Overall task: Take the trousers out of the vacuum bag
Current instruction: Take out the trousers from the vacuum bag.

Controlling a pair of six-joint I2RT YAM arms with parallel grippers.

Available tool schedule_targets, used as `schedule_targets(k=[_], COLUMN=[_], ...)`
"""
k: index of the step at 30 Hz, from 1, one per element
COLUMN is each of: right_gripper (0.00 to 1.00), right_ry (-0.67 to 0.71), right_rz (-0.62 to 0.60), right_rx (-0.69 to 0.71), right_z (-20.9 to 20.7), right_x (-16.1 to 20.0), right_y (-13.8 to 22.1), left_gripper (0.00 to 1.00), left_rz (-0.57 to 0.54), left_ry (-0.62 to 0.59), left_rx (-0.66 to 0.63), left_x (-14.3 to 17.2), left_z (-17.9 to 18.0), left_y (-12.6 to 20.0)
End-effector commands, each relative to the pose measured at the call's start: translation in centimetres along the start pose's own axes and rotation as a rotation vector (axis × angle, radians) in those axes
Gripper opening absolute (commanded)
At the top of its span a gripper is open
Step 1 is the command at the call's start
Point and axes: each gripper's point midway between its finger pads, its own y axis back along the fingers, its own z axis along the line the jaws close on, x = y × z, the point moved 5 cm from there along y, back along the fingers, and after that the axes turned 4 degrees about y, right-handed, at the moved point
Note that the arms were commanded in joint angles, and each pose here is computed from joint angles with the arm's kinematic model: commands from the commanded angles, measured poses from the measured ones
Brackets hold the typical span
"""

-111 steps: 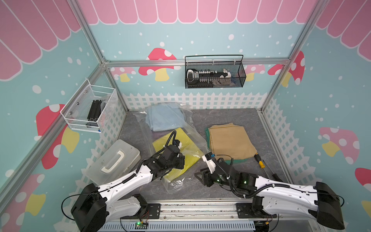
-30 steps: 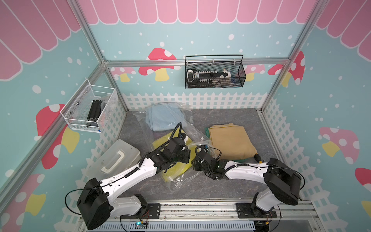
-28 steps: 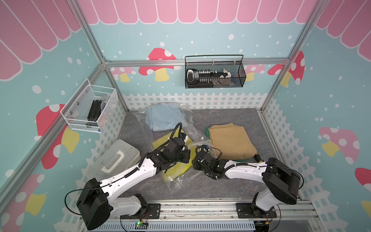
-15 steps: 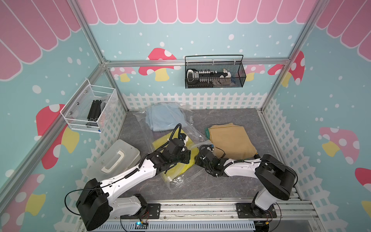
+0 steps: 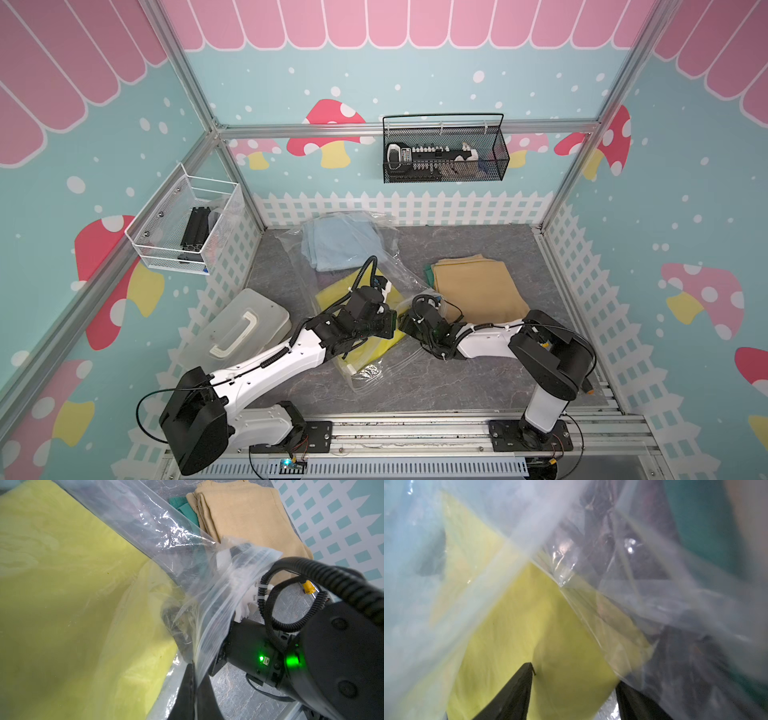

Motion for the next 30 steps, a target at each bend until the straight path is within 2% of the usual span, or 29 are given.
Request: schedule_targets(k=[1, 7, 13, 19, 30], right_gripper=[0.56, 0.3, 0.16, 0.09, 0.08], right_ry=[-0.065, 0.006, 0.115, 0.201, 0.266], right_rz=[0.005, -0.046, -0.078, -0.086, -0.093], right_rx=[0.087, 0.043, -0.007, -0.051, -0.026], right_z=[-2.8, -1.4, 0.7, 2.4, 3.4], right_x=[0.1, -1.4, -2.9, -3.2, -2.5], right_y=[-1.6, -0.4, 2.5, 6.1, 10.6], left_gripper=[0.0, 0.0, 0.0, 0.0, 0.0], left_rz=[0.008, 0.003, 0.004, -0.002, -0.021], left_ry=[0.013, 0.013, 0.014, 0.007, -0.01], left_rx=[-0.012, -0.04, -0.055, -0.048, -0.027], left_x=[0.5, 0.6, 0.3, -0.8, -2.5], left_z=[0.3, 0.8, 1.1, 0.6, -0.6], left_y=[-0.3, -0.3, -0.7, -1.1, -0.6])
